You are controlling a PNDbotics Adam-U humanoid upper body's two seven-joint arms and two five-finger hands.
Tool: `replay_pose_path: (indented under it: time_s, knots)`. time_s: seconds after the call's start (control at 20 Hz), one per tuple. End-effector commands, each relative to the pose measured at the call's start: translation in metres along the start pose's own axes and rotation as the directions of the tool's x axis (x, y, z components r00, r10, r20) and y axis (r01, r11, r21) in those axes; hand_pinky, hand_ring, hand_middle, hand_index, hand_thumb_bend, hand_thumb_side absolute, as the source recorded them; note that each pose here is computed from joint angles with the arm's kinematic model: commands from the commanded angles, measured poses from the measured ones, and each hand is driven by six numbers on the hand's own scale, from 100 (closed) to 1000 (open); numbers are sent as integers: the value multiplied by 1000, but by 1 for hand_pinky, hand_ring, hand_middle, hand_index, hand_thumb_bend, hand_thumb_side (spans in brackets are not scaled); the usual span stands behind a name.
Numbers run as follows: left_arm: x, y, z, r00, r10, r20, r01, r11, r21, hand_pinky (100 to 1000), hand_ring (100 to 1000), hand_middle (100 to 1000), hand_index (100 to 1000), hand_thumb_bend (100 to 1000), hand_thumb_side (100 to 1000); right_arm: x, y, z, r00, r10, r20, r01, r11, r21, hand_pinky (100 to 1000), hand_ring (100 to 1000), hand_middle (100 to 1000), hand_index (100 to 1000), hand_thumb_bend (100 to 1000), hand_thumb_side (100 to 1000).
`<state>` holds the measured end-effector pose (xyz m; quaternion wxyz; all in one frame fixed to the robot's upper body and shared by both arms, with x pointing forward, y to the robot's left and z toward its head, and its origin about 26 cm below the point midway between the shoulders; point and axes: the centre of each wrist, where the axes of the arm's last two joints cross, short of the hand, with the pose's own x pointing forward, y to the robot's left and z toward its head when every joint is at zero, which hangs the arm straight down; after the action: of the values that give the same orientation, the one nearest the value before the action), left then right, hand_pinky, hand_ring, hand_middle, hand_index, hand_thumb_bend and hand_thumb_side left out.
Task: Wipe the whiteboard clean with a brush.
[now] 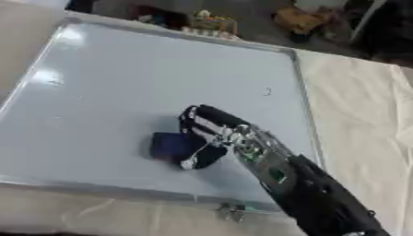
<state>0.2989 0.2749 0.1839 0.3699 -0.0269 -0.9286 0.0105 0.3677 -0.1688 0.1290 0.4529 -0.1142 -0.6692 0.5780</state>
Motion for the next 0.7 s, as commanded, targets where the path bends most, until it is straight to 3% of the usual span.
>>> replay_pose_path:
  time_s: [0.05,0.7]
  knots:
    - [6,1,-3,1000,-11,24,11,1000,-2,421,486,443,626,108,1000,-2,-7,4,1000,0,-4,0,1000,-13,802,886,476,100,399,100]
    - [6,1,-3,1000,-11,25,11,1000,-4,421,486,442,626,106,1000,-4,-27,16,1000,6,-13,-7,993,-115,797,876,418,100,408,116]
